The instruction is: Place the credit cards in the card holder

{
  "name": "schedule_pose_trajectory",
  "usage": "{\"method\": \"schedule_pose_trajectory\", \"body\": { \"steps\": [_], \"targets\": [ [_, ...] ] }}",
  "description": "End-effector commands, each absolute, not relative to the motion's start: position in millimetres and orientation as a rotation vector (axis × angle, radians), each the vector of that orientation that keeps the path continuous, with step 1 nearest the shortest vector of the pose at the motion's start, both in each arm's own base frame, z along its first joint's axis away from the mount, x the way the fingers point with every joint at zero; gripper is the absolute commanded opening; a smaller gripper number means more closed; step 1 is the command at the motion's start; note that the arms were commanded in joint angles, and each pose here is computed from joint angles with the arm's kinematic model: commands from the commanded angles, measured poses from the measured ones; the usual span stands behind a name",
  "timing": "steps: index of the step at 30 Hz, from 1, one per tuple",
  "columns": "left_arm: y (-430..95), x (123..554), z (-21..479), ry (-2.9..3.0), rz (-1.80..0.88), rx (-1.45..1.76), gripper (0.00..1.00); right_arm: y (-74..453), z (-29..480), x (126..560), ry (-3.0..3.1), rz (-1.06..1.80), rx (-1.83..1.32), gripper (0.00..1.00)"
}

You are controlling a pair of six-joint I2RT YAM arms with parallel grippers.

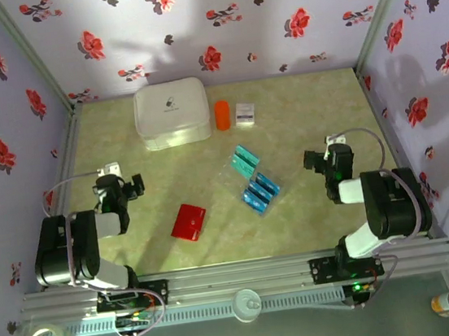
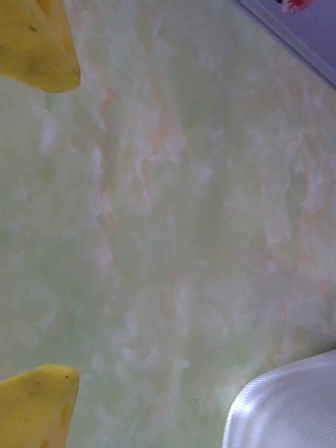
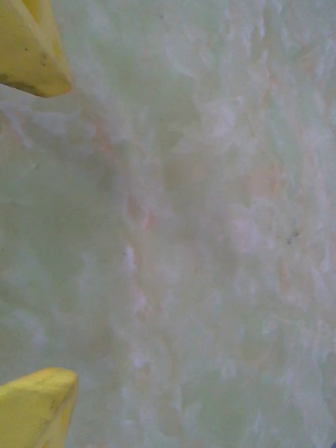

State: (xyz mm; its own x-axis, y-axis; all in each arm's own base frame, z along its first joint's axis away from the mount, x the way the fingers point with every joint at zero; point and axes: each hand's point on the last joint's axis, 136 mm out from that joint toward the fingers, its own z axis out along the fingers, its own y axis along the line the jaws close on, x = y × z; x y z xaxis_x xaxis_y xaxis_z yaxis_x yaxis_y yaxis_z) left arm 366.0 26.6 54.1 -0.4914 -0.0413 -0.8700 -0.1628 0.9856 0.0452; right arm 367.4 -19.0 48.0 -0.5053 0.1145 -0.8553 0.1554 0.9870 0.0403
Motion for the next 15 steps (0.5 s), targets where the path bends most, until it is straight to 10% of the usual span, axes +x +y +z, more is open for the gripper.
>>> {"method": "schedule_pose_trajectory", "body": {
  "steps": [1, 15],
  "targets": [
    [30.5, 394.7, 97.0, 1.898, 0.206, -0.133, 1.00, -21.8, 87.1, 395.8, 1.932, -0.074, 0.206, 0.99],
    [34.0, 394.2, 97.3, 1.896, 0.213, -0.142, 1.00, -21.9, 87.0, 395.7, 1.932, -0.074, 0.207, 0.99]
  ]
}}
